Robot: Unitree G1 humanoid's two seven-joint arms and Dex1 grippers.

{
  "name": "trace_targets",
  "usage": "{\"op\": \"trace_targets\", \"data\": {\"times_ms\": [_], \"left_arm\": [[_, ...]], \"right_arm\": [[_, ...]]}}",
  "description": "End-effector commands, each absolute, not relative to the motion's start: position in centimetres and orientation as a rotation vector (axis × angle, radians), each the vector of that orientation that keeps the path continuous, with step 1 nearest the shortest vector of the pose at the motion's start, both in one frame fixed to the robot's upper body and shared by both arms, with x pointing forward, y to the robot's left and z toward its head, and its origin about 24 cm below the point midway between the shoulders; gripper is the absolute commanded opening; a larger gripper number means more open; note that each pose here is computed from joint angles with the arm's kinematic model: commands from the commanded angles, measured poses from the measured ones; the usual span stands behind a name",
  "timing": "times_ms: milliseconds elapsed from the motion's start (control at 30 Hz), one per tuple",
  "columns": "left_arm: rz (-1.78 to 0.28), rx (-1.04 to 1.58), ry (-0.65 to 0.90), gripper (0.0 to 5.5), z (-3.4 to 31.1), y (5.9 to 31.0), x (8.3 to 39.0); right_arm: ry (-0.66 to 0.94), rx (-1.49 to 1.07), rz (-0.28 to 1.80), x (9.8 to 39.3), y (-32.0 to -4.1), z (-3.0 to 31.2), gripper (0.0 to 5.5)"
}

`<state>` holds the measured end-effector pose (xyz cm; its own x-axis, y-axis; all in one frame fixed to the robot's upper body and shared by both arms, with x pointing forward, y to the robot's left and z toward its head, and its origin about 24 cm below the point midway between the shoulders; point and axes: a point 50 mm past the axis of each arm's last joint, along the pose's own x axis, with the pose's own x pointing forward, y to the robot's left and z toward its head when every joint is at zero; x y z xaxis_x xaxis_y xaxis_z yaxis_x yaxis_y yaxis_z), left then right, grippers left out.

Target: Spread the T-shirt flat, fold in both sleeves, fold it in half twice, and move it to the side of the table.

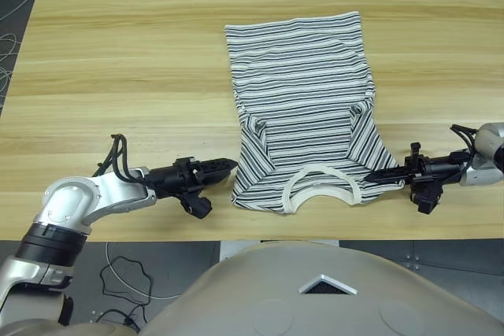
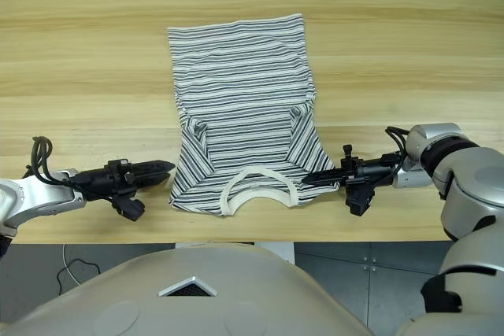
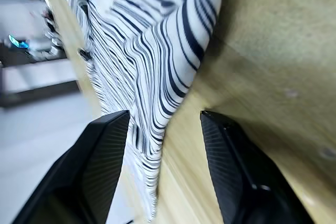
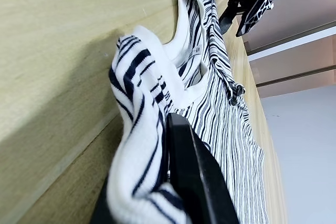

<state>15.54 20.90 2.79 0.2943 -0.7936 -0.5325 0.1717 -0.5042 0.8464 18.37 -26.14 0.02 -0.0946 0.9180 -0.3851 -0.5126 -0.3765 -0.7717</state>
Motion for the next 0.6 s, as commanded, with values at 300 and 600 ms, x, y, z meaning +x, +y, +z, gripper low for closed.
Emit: {"op": "trace_targets", "data": {"times_ms": [300, 600], "left_arm": [[-1.394, 1.613, -0.844, 2.52, -0.5, 21.8, 15.8], [-1.435, 1.491, -0.929, 2.52, -2.0, 21.4, 15.3]], "right_arm": [[-0.576, -1.149, 1.795, 16.9, -26.0, -2.6, 0.11], [-0.607, -1.142, 1.787, 17.2, -25.5, -2.4, 0.11]]}}
